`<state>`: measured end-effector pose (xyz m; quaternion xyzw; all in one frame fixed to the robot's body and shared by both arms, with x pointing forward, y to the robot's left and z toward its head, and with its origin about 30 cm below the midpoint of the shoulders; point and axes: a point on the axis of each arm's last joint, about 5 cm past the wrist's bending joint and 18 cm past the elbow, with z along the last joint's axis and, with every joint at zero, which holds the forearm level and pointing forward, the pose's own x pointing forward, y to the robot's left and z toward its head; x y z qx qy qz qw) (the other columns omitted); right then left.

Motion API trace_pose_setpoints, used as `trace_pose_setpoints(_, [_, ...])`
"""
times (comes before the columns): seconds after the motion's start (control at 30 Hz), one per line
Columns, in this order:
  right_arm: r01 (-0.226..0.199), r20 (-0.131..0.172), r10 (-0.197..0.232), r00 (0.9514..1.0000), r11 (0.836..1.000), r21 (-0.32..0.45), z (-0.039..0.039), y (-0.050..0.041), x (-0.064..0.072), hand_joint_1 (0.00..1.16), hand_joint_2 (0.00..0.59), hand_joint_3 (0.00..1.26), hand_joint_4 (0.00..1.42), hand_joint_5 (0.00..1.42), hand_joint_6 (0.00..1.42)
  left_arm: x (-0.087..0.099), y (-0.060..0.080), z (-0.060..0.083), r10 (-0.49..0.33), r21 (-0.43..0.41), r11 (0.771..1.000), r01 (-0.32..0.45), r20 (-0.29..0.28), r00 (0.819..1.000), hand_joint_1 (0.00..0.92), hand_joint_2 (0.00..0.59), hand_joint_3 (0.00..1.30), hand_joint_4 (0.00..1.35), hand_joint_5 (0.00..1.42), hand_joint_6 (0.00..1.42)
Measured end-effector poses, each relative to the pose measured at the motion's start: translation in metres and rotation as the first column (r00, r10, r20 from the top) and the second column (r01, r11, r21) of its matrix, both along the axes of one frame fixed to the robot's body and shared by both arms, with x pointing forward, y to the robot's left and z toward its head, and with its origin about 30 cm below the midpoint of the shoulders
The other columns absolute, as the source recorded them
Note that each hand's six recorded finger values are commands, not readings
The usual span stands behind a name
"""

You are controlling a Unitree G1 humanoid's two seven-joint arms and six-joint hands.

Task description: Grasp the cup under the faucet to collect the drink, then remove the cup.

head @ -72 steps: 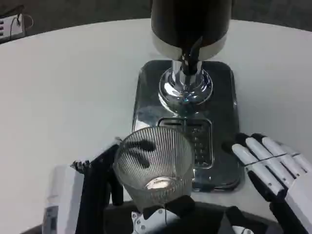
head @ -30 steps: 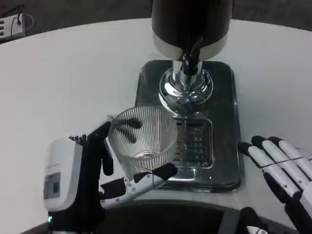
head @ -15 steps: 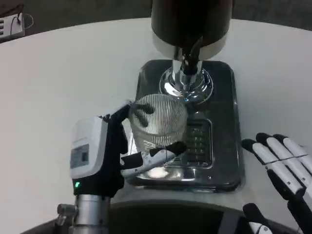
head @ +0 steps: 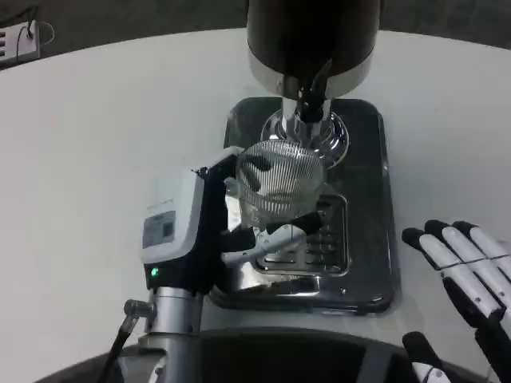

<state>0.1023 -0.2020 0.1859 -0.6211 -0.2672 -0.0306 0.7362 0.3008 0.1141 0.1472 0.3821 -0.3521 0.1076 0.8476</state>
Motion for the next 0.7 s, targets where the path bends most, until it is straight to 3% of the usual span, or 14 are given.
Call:
trace_pose_setpoints(0.3, [0.0,0.0,0.0,1.0,1.0,0.003,0.0001,-0.0002,0.0,0.21,0.487,0.1,0.07,0.07,0.16,0.013,-0.008,0.004,-0.023,0.046,0.999,0.023,-0.016,1.0,0.796,0.0,1.05,1.09,1.21,1.38])
trace_pose_setpoints(0.47, [0.002,-0.004,-0.002,1.0,1.0,0.004,-0.0003,-0.0006,-0.001,0.22,0.486,0.11,0.07,0.07,0.16,0.013,-0.008,0.003,-0.027,0.051,0.998,0.027,-0.012,1.0,0.679,0.0,1.01,0.98,1.15,1.27])
trace_pose_setpoints(0.53, [0.002,-0.004,-0.002,1.0,1.0,0.004,-0.0003,-0.0006,-0.001,0.22,0.486,0.11,0.07,0.07,0.16,0.013,-0.008,0.002,-0.022,0.054,0.998,0.023,-0.011,1.0,0.619,0.0,0.93,0.88,1.09,1.2])
trace_pose_setpoints(0.63, [0.001,-0.002,-0.001,1.0,1.0,0.005,-0.0001,-0.0006,0.0,0.22,0.486,0.11,0.07,0.07,0.16,0.012,-0.008,0.001,-0.017,0.053,0.998,0.017,-0.01,1.0,0.391,0.025,0.72,0.6,0.86,0.89])
trace_pose_setpoints(0.7, [-0.001,0.0,0.001,1.0,1.0,0.006,0.0,-0.0005,0.0,0.22,0.486,0.12,0.07,0.07,0.16,0.011,-0.008,0.0,-0.009,0.054,0.999,0.01,-0.004,1.0,0.272,0.04,0.56,0.41,0.63,0.58])
